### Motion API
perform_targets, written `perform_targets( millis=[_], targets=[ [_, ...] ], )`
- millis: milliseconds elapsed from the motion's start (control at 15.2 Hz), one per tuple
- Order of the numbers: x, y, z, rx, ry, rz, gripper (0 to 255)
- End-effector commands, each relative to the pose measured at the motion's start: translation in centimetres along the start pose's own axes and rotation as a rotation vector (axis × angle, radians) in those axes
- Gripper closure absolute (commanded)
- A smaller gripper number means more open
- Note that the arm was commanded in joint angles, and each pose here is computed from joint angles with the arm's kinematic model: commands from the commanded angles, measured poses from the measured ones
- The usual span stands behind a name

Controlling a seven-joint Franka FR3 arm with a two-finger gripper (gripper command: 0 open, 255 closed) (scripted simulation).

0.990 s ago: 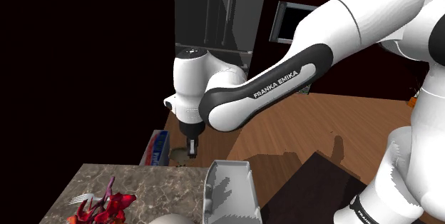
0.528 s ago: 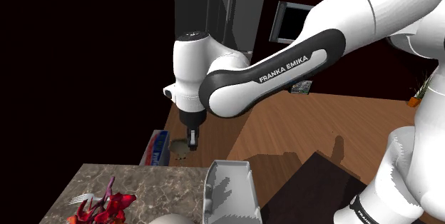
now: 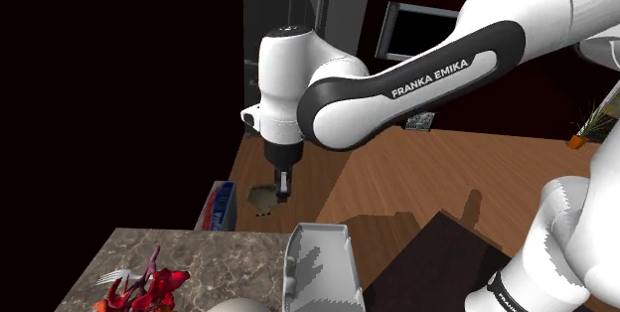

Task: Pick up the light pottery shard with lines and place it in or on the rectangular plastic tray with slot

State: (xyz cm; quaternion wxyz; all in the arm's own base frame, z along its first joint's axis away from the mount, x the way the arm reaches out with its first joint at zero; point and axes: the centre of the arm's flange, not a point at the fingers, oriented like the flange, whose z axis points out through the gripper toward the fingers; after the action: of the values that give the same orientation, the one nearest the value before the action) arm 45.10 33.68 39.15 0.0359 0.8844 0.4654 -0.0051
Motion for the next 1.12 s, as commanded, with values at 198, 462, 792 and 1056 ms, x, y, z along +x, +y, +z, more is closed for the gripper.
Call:
perform_targets(
  millis=[198,462,792,1056],
  targets=[
    [-6.1,-1.7,-0.4,0.000,0.000,0.000,255],
    [-11.2,-3.1,-0.7,0.000,0.000,0.000,255],
    [-14.5,-4.1,0.7,0.000,0.000,0.000,255],
    [-14.4,-4.3,2.8,0.000,0.000,0.000,255]
  ],
)
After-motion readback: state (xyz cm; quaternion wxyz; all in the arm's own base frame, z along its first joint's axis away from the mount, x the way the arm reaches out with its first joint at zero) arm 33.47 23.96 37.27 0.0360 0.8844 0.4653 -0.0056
